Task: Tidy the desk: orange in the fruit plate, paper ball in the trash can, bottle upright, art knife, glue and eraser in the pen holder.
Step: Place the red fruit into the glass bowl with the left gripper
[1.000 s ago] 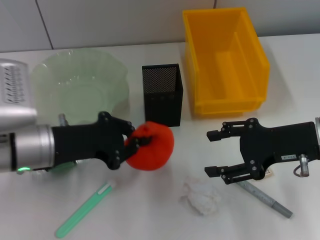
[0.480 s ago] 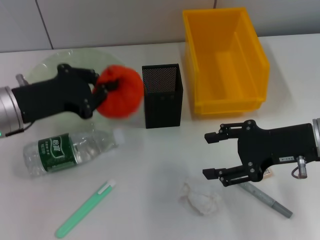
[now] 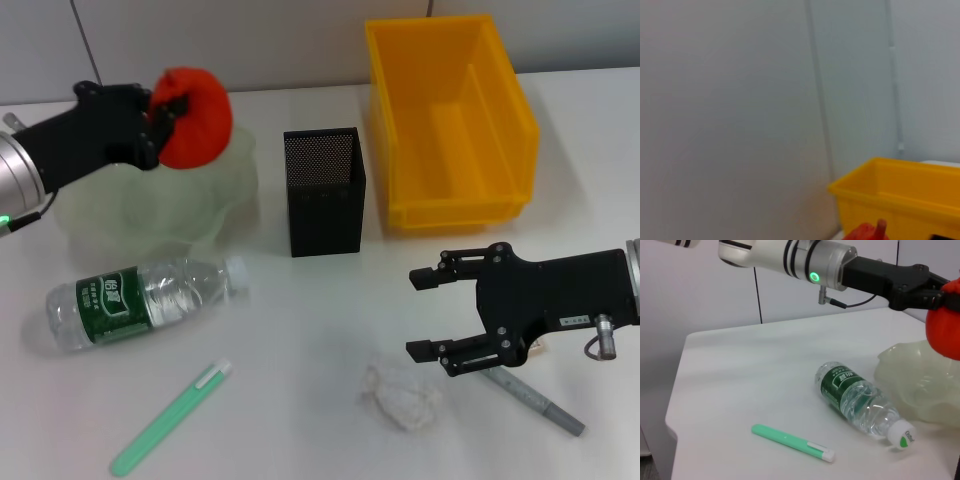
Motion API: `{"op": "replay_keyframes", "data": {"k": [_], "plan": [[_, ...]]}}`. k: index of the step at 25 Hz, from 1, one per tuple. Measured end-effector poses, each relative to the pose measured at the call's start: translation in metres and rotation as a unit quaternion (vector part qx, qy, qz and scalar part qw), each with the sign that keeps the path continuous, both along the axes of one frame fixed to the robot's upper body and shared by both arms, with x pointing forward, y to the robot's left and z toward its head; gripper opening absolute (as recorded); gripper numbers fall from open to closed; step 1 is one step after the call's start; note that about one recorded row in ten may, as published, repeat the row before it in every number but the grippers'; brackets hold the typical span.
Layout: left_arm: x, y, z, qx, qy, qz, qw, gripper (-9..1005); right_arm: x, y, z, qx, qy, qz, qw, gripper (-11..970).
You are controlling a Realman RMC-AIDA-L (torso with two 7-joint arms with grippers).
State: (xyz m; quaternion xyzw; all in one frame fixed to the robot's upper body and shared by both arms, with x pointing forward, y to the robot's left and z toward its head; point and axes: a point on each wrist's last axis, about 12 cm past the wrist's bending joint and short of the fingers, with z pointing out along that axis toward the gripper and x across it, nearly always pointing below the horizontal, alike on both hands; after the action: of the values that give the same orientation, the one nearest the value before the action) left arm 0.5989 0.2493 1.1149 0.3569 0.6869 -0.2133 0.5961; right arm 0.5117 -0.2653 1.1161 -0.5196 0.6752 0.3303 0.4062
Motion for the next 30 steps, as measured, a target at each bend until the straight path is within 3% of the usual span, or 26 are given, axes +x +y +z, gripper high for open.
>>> {"op": "replay_keyframes", "data": {"k": [6, 18, 28, 30], "plan": [[0.007, 0.013, -0.01, -0.001, 0.005, 0.048, 0.999, 94, 0.0, -0.001, 0.0, 0.001, 0.001, -0.002, 1.0, 764], [0.004, 0.016, -0.026, 0.02, 0.02, 0.061, 0.998, 100, -0.002, -0.001, 0.002, 0.005, -0.001, 0.001, 1.0, 762], [0.008, 0.01, -0.026, 0.03, 0.006, 0.061, 0.998, 105, -0.004, -0.002, 0.003, 0.011, 0.005, 0.001, 1.0, 760], [0.008, 0.01, -0.026, 0.029, 0.003, 0.06, 0.998, 168, -0.004, -0.003, 0.002, 0.011, 0.006, 0.001, 1.0, 760]]}}
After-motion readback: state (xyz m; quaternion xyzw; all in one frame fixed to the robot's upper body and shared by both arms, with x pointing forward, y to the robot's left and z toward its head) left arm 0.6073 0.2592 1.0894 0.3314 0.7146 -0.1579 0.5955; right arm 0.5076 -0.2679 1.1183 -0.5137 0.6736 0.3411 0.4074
